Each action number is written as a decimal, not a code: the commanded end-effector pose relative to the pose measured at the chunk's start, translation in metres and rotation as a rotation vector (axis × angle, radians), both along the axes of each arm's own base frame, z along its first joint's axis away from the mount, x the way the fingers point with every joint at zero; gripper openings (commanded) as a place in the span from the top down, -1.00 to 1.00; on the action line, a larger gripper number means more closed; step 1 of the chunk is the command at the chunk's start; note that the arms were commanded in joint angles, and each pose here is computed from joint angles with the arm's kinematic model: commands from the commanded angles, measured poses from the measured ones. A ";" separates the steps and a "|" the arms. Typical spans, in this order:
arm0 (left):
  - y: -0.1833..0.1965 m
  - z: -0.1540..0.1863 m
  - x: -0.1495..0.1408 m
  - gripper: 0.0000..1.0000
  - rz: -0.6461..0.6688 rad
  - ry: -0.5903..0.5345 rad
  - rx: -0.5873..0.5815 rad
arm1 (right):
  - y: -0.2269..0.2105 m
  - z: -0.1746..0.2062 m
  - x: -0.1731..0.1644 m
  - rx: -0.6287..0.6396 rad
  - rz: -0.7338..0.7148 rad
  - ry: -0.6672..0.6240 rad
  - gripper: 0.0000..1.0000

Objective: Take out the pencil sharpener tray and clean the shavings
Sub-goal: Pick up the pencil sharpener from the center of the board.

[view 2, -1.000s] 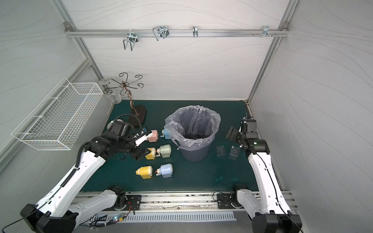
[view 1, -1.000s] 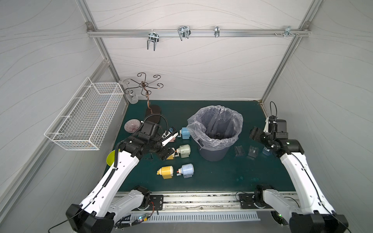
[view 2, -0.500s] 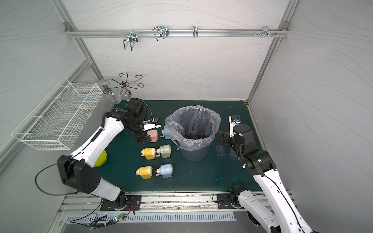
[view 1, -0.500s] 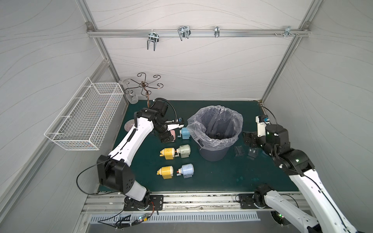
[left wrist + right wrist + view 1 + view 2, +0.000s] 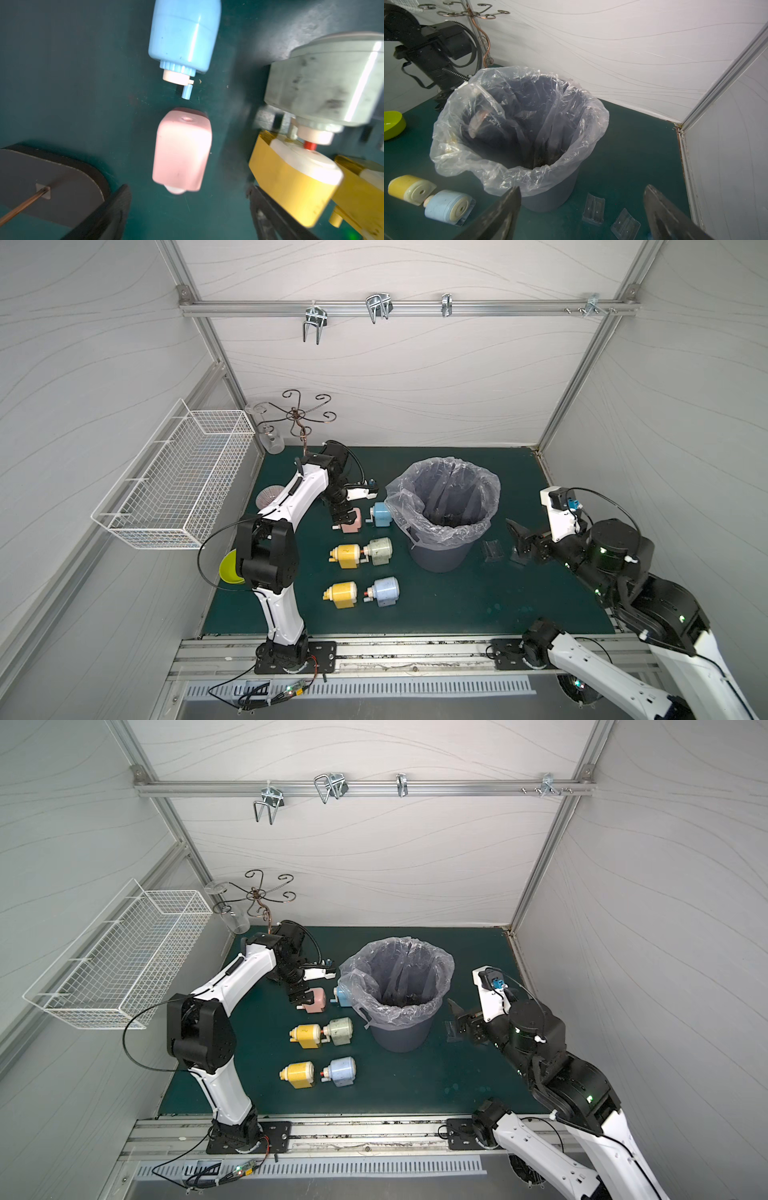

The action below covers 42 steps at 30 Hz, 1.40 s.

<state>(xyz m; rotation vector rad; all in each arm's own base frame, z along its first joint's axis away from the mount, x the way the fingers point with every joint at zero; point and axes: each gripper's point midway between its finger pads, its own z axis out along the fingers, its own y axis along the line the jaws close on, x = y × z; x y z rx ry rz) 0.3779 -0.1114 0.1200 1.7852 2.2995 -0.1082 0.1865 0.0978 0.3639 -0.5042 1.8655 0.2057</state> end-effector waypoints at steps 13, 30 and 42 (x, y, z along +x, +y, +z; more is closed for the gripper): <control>0.015 -0.051 0.023 -0.91 0.015 0.002 0.033 | 0.015 -0.019 0.001 -0.035 0.059 0.081 -0.87; 0.017 -0.079 0.018 -0.76 0.062 -0.040 0.006 | 0.017 -0.034 0.002 -0.030 0.053 0.125 -0.87; 0.020 -0.057 0.033 -0.84 0.044 -0.128 0.031 | 0.022 -0.041 0.003 -0.029 0.064 0.154 -0.87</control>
